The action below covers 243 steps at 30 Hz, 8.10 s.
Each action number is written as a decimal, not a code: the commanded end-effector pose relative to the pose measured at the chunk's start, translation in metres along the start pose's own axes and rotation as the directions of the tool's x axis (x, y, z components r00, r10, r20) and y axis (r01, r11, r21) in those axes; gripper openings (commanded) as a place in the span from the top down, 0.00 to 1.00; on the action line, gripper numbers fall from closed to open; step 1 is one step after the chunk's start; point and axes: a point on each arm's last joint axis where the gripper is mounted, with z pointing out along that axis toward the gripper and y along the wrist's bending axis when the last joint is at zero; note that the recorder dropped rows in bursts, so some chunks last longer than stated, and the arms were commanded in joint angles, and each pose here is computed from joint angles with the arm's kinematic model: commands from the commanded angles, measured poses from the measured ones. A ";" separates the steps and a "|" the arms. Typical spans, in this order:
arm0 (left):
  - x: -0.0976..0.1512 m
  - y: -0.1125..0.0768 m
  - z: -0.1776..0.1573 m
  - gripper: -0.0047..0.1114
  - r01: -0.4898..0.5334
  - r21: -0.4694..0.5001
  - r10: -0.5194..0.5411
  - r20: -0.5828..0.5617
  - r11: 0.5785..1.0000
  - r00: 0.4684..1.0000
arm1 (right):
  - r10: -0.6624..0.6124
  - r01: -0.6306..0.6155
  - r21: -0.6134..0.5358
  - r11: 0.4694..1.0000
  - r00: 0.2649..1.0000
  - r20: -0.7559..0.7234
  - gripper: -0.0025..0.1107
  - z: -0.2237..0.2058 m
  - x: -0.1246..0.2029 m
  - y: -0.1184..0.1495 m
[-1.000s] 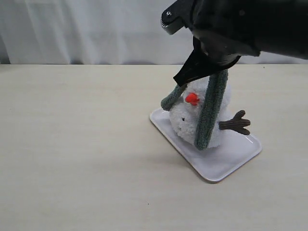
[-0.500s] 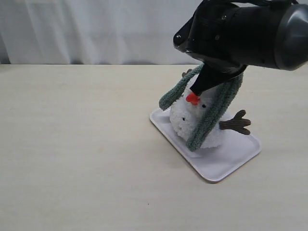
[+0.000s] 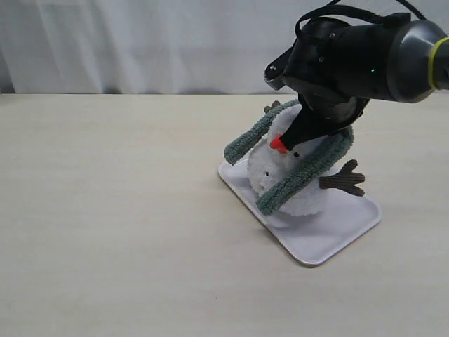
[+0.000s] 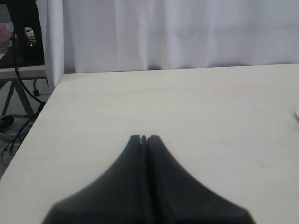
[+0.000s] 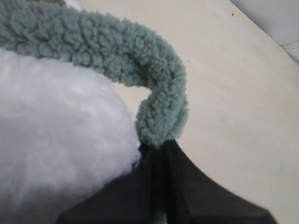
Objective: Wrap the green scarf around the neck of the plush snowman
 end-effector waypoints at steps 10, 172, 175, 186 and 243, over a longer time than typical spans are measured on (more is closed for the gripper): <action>0.000 0.000 0.000 0.96 0.007 -0.005 -0.007 0.009 1.000 1.000 | 0.044 -0.044 -0.003 0.999 0.994 0.099 0.94 -0.024 -0.004 -0.023; 0.000 0.000 0.000 0.96 0.004 -0.006 -0.004 0.009 1.000 1.000 | 0.165 -0.183 -0.433 0.883 0.983 -0.080 0.94 -0.019 0.049 -0.032; 0.000 0.000 0.000 0.96 0.004 -0.006 -0.004 0.009 1.000 1.000 | 0.189 -0.192 -0.433 0.881 0.981 -0.050 0.94 -0.032 0.050 -0.042; 0.000 0.000 0.000 0.96 0.006 -0.005 -0.006 0.009 1.000 1.000 | 0.147 -0.177 -0.436 0.882 0.984 -0.102 0.94 -0.023 0.076 -0.030; 0.000 0.000 0.000 0.96 0.006 -0.005 -0.006 0.009 1.000 1.000 | 0.148 -0.084 -0.479 0.874 0.984 0.096 0.94 0.021 0.071 0.008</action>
